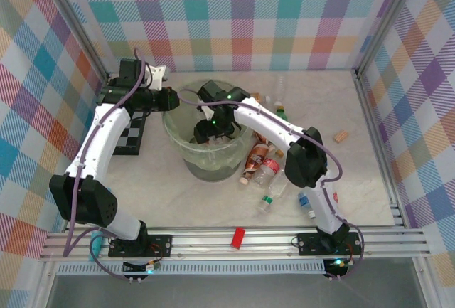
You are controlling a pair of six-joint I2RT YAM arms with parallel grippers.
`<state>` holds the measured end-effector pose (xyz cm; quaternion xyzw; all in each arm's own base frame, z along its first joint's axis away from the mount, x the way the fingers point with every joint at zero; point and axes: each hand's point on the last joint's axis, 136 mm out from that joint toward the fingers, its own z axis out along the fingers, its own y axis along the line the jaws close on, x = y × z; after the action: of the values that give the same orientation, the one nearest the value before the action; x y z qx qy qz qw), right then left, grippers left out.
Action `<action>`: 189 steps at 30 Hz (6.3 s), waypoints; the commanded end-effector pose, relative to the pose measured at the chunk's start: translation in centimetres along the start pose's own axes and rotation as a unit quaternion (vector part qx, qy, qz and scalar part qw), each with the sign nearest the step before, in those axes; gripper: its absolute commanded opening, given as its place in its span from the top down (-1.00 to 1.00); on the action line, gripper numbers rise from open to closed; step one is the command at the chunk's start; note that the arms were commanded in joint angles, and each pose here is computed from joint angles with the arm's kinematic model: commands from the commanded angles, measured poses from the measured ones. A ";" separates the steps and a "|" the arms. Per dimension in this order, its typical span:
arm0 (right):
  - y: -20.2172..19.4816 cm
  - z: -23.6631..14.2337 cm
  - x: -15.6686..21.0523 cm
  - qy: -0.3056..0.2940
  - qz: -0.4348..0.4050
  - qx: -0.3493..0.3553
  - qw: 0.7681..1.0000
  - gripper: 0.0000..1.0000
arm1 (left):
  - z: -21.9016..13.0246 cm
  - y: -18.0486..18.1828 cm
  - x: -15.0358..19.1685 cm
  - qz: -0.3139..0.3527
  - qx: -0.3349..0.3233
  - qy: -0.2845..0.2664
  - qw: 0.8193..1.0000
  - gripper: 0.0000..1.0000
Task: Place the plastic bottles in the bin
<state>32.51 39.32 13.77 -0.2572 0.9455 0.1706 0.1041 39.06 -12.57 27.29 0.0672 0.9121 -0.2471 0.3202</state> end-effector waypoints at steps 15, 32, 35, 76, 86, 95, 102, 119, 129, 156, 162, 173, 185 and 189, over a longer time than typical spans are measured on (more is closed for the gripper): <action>5.3 -13.8 -2.2 -0.148 -0.071 -0.077 0.983 -0.99 | 1.9 1.1 3.9 -0.029 -0.015 0.068 0.997 1.00; -3.4 -24.4 -3.8 -0.291 0.053 -0.041 0.954 -1.00 | 0.0 5.4 2.7 -0.078 -0.072 0.026 0.994 1.00; -7.8 -24.1 -4.0 -0.296 0.101 0.006 0.950 -0.99 | -0.8 6.2 2.3 -0.084 -0.083 0.012 0.993 1.00; -23.9 -5.6 -9.6 -0.224 0.478 -0.084 0.845 -0.99 | -5.6 8.6 0.4 -0.125 -0.087 -0.066 0.986 1.00; -25.0 -3.4 -9.5 -0.245 0.597 -0.080 0.759 -0.99 | -5.4 8.9 0.7 -0.127 -0.092 -0.063 0.986 1.00; -26.0 -0.2 -10.1 -0.236 0.623 -0.068 0.742 -0.99 | -5.5 8.9 0.7 -0.126 -0.094 -0.063 0.985 1.00; -26.5 2.3 -10.6 -0.225 0.629 -0.065 0.742 -0.99 | -5.4 8.8 0.6 -0.127 -0.092 -0.064 0.986 1.00; -27.4 5.0 -10.8 -0.207 0.643 -0.055 0.735 -0.78 | -5.1 8.6 0.6 -0.132 -0.080 -0.063 0.986 1.00; -26.8 2.9 -11.9 -0.225 0.621 -0.072 0.747 -0.38 | -4.9 8.5 0.6 -0.134 -0.073 -0.062 0.986 1.00; -18.7 -26.4 -12.5 -0.432 0.351 -0.097 0.825 -0.02 | -1.5 3.1 1.6 -0.115 0.013 -0.011 0.993 1.00; -15.6 -31.7 -11.6 -0.483 0.279 -0.096 0.824 0.05 | -0.9 2.3 1.8 -0.108 0.021 -0.003 0.994 0.65; -1.1 -30.4 -11.4 -0.423 0.044 -0.145 0.893 0.03 | -1.4 2.1 1.6 -0.102 0.019 -0.012 0.995 0.47; 5.6 -18.5 -7.0 -0.253 -0.141 -0.068 0.955 -0.01 | -1.3 2.2 1.7 -0.102 0.018 -0.011 0.995 0.62; 3.8 -15.4 -6.3 -0.219 -0.151 0.000 0.964 -0.01 | -1.3 2.1 1.6 -0.102 0.020 -0.011 0.995 0.64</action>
<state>34.11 40.86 31.86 -0.3225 0.8465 0.2692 0.3271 38.43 -9.46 27.20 -0.0230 0.9022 -0.2796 0.3277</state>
